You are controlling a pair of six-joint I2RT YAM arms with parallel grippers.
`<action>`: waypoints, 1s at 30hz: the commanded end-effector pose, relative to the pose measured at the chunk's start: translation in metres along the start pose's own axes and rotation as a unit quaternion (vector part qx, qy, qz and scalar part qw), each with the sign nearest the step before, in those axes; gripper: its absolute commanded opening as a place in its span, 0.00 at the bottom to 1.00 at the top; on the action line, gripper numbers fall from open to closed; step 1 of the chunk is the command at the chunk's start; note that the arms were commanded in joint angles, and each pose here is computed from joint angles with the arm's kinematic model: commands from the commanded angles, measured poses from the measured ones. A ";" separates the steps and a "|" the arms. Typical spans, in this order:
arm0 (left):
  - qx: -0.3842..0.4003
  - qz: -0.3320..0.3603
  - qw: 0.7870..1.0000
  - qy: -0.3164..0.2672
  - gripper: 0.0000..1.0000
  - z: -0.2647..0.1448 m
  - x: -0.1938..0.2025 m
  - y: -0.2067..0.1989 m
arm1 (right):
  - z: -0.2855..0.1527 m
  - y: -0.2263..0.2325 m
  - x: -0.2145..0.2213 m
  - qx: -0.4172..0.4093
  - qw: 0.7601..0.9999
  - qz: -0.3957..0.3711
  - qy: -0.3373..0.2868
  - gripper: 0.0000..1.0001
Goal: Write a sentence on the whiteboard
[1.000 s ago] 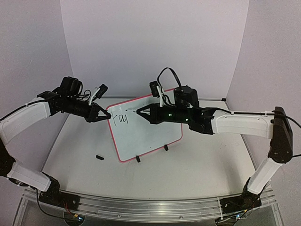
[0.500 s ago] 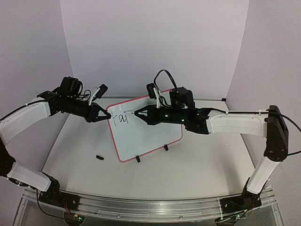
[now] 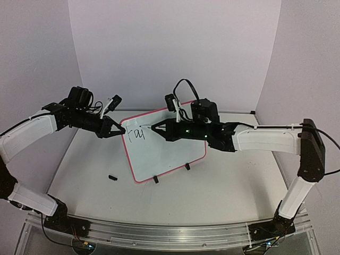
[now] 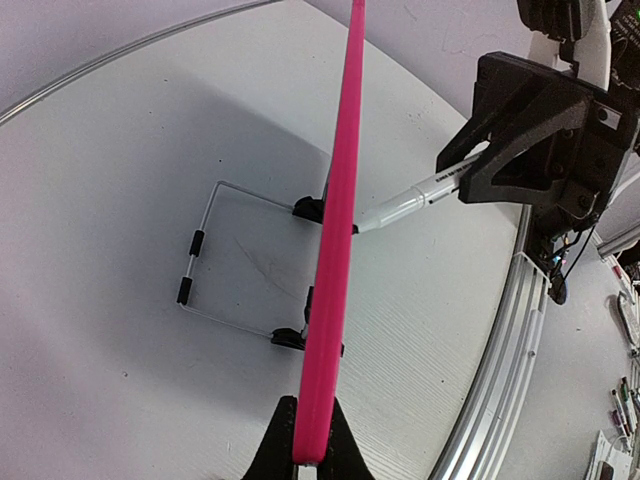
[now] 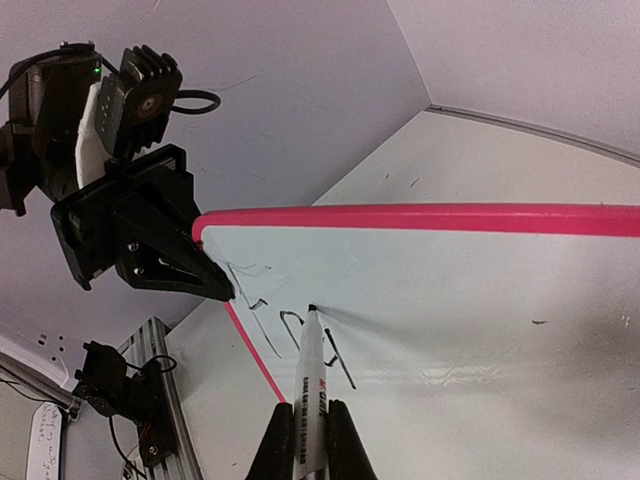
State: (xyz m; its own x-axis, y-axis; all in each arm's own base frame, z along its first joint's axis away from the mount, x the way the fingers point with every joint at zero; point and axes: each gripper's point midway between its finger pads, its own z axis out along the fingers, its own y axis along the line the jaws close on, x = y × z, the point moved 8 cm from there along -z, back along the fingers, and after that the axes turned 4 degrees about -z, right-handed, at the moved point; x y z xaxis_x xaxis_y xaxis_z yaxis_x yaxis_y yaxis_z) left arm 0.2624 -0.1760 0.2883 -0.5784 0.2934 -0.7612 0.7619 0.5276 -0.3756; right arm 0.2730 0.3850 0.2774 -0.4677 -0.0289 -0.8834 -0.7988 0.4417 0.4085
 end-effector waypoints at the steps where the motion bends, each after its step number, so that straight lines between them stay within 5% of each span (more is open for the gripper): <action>1: -0.013 0.020 1.000 -0.002 0.00 0.000 0.002 0.002 | -0.021 0.015 -0.021 -0.027 0.998 -0.021 -0.045 0.00; 30: -0.014 0.020 1.000 -0.002 0.00 0.000 0.002 0.002 | -0.004 -0.008 -0.002 0.007 1.000 0.003 -0.021 0.00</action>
State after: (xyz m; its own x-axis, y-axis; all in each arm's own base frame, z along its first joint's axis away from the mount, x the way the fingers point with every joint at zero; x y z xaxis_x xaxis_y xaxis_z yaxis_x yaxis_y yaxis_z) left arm 0.2624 -0.1760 0.2883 -0.5783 0.2934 -0.7612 0.7619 0.5277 -0.3755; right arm 0.2707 0.3741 0.2599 -0.4861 -0.0415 -0.8729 -0.7868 0.4555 0.4165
